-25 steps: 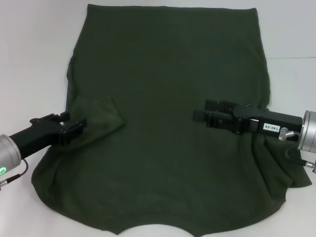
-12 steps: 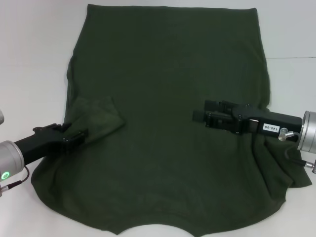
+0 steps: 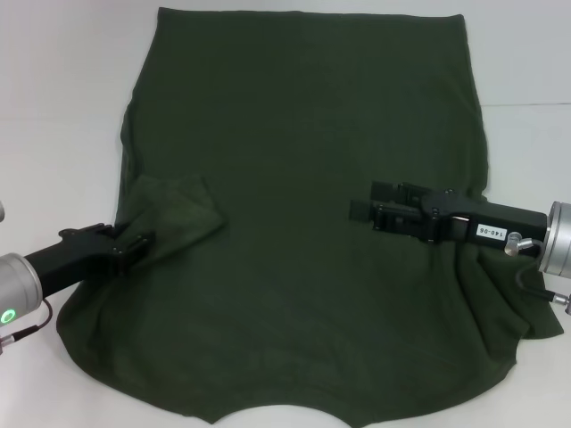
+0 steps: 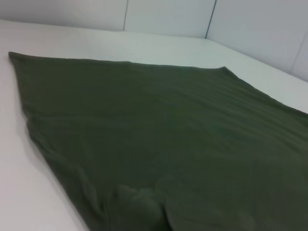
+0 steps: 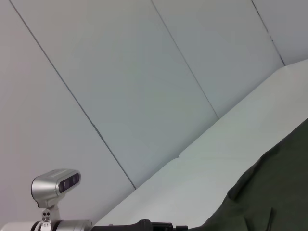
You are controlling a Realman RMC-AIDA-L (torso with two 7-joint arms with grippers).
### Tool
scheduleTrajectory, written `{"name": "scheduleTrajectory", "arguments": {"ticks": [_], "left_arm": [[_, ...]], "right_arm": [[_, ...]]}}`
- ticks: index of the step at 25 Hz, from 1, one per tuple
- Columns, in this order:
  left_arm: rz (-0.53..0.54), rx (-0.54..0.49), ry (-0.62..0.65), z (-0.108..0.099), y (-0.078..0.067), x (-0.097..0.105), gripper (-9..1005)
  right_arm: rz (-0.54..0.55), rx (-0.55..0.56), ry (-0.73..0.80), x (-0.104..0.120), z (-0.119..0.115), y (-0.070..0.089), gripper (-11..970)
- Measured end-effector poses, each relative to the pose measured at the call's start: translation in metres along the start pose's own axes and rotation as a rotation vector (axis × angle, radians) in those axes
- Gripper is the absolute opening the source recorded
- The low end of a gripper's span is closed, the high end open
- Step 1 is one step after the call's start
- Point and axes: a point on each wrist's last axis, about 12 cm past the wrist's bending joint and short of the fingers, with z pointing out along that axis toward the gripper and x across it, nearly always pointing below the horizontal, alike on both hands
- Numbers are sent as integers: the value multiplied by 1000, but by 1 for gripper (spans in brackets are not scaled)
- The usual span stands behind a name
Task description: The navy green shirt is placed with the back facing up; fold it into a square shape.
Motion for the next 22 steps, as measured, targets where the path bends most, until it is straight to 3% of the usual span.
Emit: {"name": "scheduleTrajectory", "arguments": {"ticks": [13, 16, 22], "left_arm": [[-18, 21, 5, -1, -1, -4, 239], [-29, 58, -5, -4, -3, -7, 25], [-55, 157, -21, -8, -13, -11, 7]], "right_arm": [[0, 0, 1, 1, 0, 0, 883], [0, 0, 1, 1, 0, 0, 883], [-4, -1, 2, 1, 0, 0, 882]]}}
